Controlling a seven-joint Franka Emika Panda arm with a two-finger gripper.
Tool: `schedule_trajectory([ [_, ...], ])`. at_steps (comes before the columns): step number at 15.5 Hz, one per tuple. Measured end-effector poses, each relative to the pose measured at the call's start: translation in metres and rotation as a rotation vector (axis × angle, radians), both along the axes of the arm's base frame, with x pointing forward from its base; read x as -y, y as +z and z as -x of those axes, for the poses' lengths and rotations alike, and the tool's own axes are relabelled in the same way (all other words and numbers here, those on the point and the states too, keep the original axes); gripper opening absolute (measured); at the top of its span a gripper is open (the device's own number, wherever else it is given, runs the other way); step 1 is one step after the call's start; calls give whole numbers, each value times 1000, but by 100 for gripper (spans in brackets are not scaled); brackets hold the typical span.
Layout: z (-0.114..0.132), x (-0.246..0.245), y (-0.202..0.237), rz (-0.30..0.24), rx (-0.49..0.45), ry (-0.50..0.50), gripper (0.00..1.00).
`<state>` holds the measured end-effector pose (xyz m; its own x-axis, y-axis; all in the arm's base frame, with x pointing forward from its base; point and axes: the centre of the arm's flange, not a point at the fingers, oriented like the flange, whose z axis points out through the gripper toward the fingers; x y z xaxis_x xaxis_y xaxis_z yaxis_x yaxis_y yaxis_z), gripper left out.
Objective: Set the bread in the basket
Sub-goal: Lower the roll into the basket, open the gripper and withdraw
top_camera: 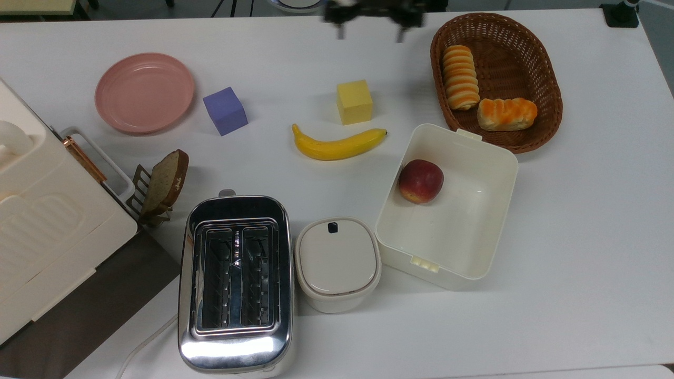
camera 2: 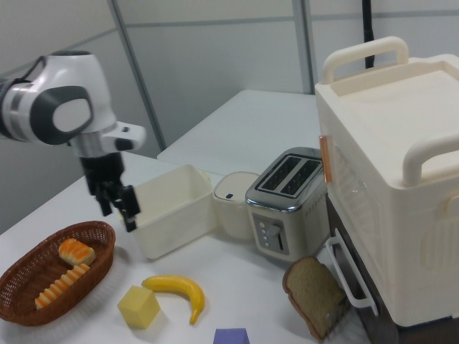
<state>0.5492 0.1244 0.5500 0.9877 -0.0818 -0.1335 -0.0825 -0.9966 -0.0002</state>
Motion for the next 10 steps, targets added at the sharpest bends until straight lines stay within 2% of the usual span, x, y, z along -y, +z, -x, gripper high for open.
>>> schedule_trajectory([
  [3, -9, 54, -1, 15, 2, -35, 100],
  [7, -13, 91, -5, 17, -5, -17, 100],
  [10, -15, 115, -4, 15, -2, -47, 100],
])
